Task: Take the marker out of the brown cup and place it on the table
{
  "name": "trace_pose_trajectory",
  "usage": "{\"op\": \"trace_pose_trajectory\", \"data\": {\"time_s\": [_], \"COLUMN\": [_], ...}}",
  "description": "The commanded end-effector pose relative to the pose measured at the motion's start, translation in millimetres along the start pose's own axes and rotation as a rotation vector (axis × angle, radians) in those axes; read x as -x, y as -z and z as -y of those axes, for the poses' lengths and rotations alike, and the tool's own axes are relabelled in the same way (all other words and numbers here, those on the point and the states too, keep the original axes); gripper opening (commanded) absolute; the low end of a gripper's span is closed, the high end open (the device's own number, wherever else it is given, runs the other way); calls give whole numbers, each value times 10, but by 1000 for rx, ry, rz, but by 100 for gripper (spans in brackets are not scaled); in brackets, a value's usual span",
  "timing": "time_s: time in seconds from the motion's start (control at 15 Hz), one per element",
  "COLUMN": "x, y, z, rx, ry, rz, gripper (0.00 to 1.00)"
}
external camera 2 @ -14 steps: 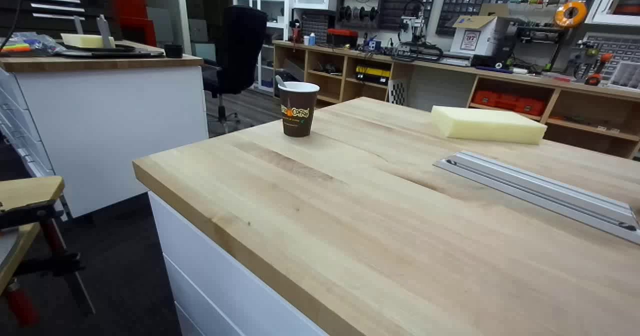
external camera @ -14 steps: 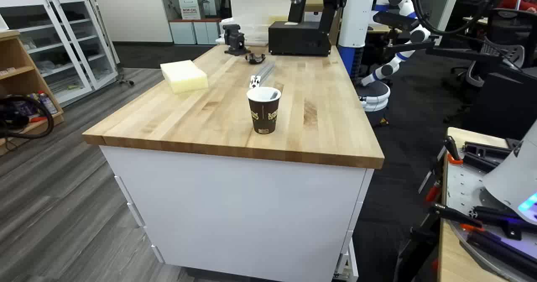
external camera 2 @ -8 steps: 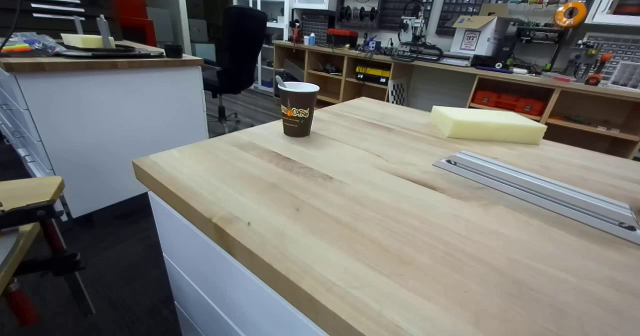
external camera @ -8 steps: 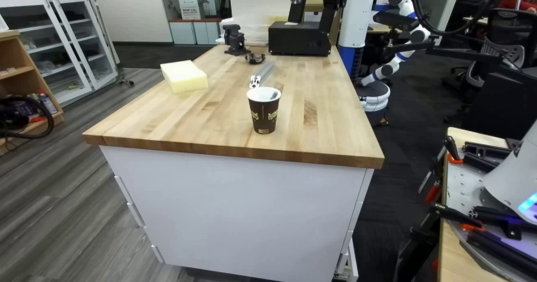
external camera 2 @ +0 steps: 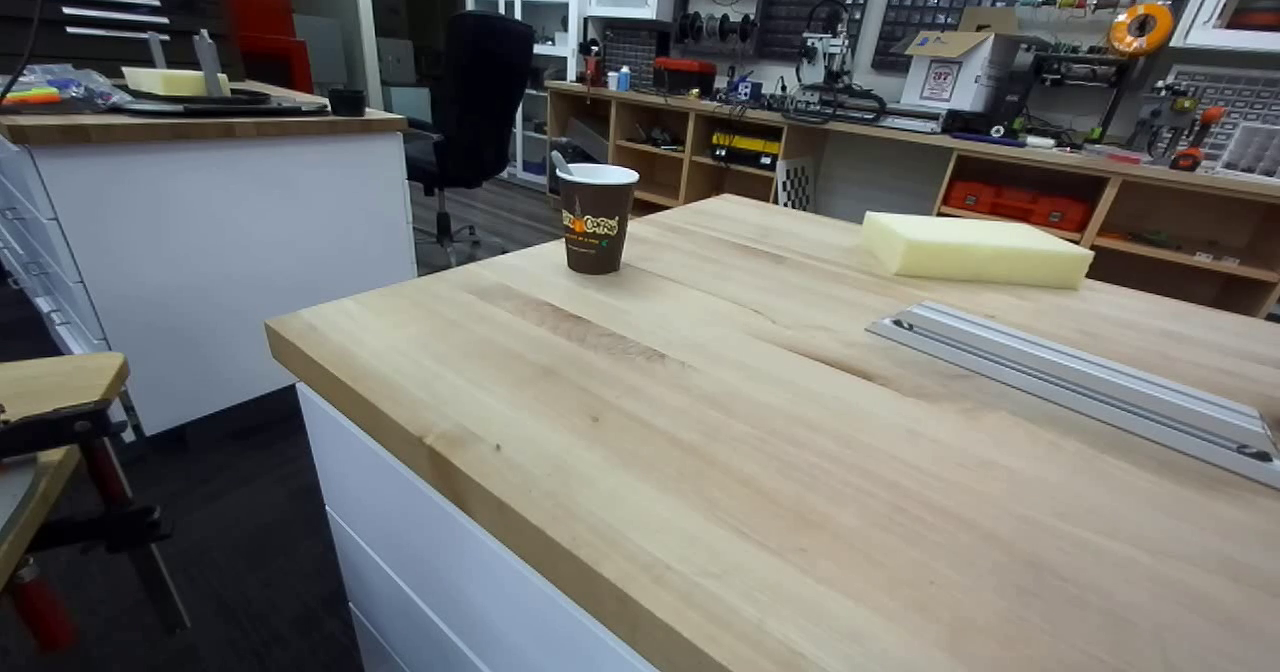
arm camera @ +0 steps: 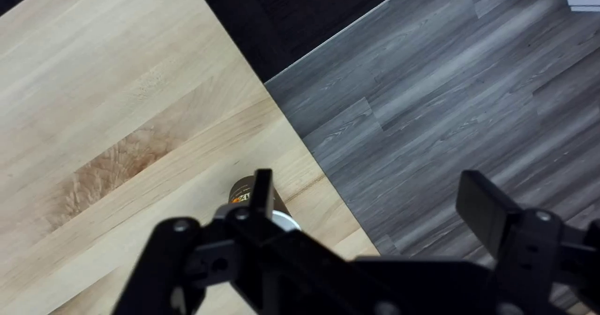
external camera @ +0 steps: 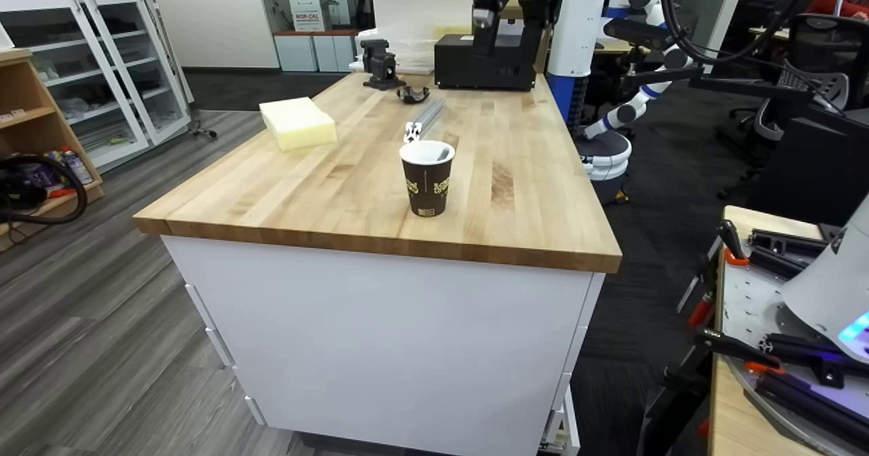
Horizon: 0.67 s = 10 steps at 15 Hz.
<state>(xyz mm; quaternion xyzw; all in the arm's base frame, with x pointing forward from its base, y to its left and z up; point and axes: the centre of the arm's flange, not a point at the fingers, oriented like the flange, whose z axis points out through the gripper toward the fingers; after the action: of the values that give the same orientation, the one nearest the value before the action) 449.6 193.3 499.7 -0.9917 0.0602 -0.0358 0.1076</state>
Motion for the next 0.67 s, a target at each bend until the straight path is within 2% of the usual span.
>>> {"op": "trace_pose_trajectory", "data": {"time_s": [0.0, 0.27, 0.6], "x": [-28, -154, -501], "y": [-223, -496, -804], "z": [77, 189, 72], "rx": [42, 58, 160], "ry": [89, 150, 236], "rz": [-13, -49, -179], "gripper": [100, 100, 100]}}
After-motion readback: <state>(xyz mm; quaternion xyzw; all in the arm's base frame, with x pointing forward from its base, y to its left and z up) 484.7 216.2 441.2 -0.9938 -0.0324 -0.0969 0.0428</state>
